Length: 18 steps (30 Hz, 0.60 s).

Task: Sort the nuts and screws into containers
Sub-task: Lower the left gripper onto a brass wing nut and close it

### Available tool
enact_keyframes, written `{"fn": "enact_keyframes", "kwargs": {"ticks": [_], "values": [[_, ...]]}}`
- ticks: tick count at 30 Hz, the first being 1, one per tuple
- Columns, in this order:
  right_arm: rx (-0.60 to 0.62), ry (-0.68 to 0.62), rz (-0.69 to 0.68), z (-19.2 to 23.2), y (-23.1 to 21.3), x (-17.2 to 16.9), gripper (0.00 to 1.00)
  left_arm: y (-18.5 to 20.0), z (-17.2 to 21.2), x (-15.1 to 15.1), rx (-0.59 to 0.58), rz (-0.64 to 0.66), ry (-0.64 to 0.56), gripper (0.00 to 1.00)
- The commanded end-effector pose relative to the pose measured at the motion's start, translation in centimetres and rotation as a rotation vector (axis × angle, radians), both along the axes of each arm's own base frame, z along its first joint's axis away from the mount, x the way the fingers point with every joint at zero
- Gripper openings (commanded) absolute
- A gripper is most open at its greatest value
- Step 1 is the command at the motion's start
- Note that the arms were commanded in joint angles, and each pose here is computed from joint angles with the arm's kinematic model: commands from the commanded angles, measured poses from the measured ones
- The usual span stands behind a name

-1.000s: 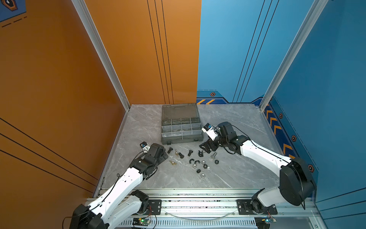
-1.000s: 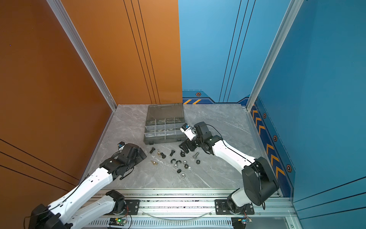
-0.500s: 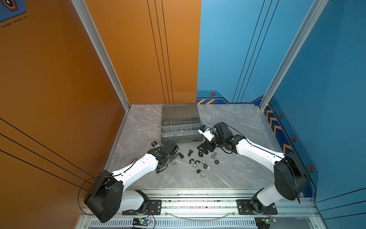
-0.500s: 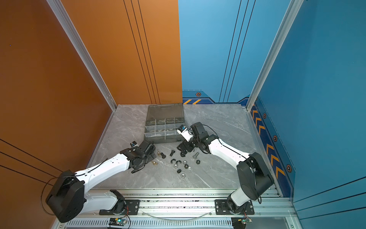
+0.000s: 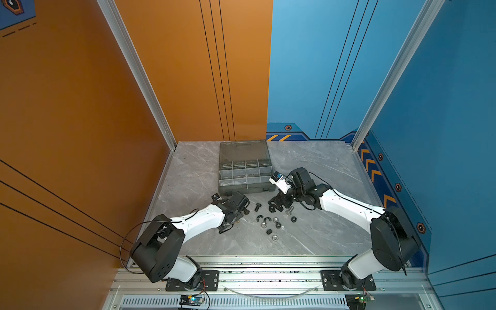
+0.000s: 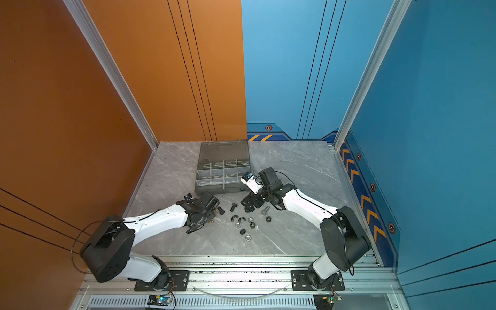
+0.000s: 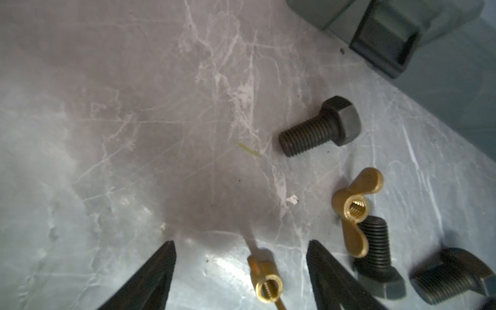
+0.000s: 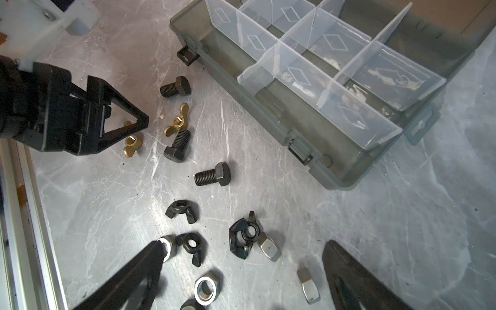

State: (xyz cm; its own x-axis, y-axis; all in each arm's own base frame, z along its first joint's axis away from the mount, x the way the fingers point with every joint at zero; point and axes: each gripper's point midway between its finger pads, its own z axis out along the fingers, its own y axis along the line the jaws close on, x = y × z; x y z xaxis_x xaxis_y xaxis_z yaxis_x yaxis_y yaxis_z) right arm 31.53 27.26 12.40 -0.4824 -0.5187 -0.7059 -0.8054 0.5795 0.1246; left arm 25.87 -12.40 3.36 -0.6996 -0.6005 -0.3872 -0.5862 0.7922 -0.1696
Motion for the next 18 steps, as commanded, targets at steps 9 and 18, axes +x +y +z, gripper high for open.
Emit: {"fn": "enact_keyframes", "kwargs": {"ticks": [9, 18], "values": [[-0.002, -0.010, 0.007, 0.21, -0.54, -0.53, 0.95, -0.47, -0.56, 0.06, 0.002, -0.004, 0.002, 0.55], [-0.004, -0.003, 0.007, 0.02, -0.53, -0.57, 0.95, -0.58, -0.86, -0.36, 0.002, -0.007, 0.010, 0.50]]}}
